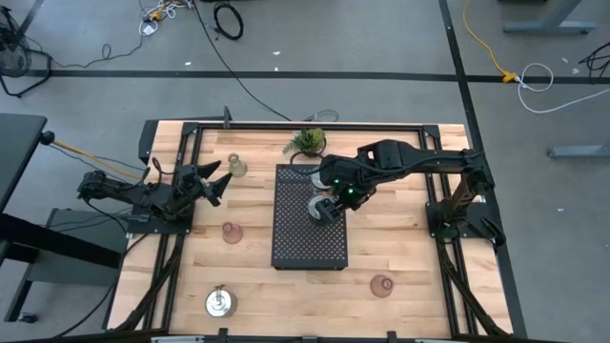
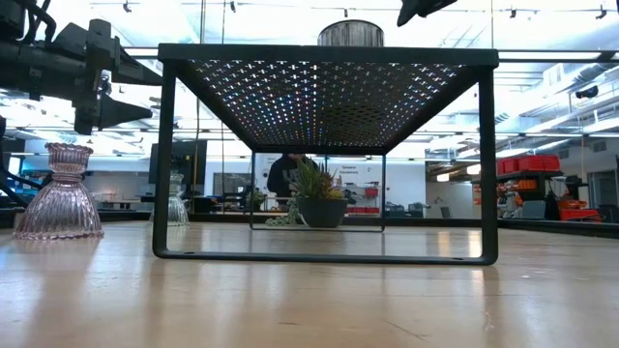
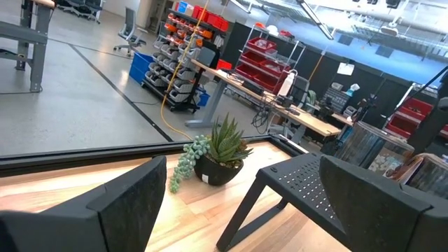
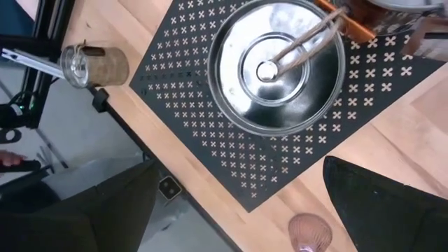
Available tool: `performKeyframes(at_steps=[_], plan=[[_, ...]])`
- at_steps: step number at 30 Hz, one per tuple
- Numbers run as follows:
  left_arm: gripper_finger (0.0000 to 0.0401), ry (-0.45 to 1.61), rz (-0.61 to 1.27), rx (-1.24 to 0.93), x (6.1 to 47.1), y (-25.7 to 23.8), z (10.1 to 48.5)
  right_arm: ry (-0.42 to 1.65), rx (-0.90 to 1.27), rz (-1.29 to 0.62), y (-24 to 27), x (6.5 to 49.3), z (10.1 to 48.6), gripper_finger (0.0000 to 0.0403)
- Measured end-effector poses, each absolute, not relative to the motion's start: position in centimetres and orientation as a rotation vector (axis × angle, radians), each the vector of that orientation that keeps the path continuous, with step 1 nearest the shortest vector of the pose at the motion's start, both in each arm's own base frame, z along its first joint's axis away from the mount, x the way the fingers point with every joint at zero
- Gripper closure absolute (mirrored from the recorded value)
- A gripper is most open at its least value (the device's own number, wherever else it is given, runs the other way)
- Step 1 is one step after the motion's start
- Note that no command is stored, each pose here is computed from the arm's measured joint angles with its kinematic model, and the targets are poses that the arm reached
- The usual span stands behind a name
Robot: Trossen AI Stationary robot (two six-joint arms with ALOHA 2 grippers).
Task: Pick & Place candle stick holders
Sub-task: Put the scented candle can on the shelf aligned with the other scented candle cans
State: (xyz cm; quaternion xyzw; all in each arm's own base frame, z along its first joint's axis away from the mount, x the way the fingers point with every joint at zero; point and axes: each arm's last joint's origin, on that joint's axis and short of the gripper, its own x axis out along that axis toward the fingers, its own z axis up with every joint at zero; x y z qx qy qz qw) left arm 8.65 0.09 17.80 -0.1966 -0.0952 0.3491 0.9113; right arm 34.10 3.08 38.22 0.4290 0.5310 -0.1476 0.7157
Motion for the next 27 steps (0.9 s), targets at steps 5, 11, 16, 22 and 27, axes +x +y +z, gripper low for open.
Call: performKeyframes(at_steps=[5, 11, 16, 22, 27], plan=[[0.0023, -0.226, 0.700, -0.446, 8.7, 0.1, 18.0, 1.178, 0.918, -0.305, 3.1, 34.1, 38.2, 0.0005], [0.0023, -0.437, 0.545, -0.549, 8.3, 0.0, 20.6, 1.183, 0.840, -0.250, 3.1, 34.1, 38.2, 0.0005], [0.0023, -0.448, 0.318, -0.277, 7.6, -0.4, 24.3, 1.188, 0.739, -0.180, 3.1, 34.1, 38.2, 0.0005], [0.0023, -0.100, 0.230, -0.189, 8.5, -0.9, 28.5, 1.192, 0.643, -0.139, 3.1, 34.0, 38.2, 0.0005], [0.0023, 0.121, 0.075, -0.094, 11.5, -2.3, 31.6, 1.197, 0.592, -0.119, 3.0, 33.9, 38.1, 0.0005]])
